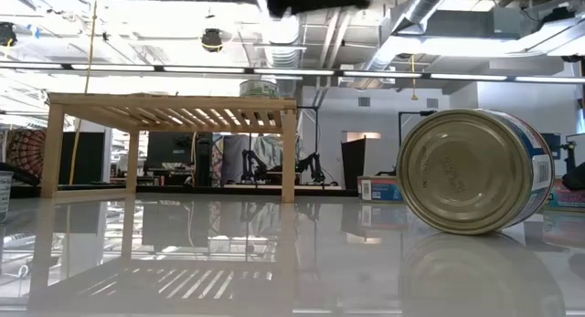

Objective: Stack canned seafood by type on shelf
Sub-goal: Stack the blue tuna can on top of the blue tuna can on the shelf

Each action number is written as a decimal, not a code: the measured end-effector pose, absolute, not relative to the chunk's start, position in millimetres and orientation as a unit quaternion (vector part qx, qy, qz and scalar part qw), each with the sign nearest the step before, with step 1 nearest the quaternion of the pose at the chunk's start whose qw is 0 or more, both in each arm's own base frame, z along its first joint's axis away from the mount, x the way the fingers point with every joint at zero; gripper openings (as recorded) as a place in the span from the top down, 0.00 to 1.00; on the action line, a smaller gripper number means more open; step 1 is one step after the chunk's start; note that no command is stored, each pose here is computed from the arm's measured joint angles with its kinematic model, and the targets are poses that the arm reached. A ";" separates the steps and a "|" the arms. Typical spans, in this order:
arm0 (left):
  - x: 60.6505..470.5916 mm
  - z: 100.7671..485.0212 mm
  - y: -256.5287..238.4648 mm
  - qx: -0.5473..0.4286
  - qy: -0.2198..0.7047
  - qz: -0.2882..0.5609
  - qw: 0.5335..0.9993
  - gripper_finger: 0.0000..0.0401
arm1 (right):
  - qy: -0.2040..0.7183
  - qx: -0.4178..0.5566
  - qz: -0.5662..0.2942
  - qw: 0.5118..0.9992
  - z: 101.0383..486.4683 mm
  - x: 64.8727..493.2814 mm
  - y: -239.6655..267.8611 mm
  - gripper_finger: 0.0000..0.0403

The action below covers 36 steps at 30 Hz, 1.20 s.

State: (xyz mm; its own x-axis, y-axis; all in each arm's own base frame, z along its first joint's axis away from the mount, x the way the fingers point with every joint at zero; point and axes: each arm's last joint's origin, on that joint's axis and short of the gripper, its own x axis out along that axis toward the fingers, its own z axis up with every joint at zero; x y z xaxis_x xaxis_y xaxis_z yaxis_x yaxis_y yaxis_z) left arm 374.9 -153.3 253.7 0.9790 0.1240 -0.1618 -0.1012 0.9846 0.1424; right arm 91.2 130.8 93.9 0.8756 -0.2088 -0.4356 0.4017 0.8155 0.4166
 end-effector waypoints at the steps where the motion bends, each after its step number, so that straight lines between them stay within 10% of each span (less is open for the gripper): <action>1: 381.0 258.7 -158.2 0.088 0.087 0.058 0.991 0.12 | 0.188 0.256 -0.164 0.934 93.8 91.4 130.7 0.91; 15: 463.1 249.1 -197.6 0.327 0.272 -0.079 0.901 0.12 | 0.190 0.259 -0.165 0.933 93.8 92.1 130.7 0.91; 36: 489.1 197.9 -167.7 0.374 0.396 -0.160 0.824 0.13 | 0.190 0.257 -0.165 0.933 93.7 91.9 130.4 0.91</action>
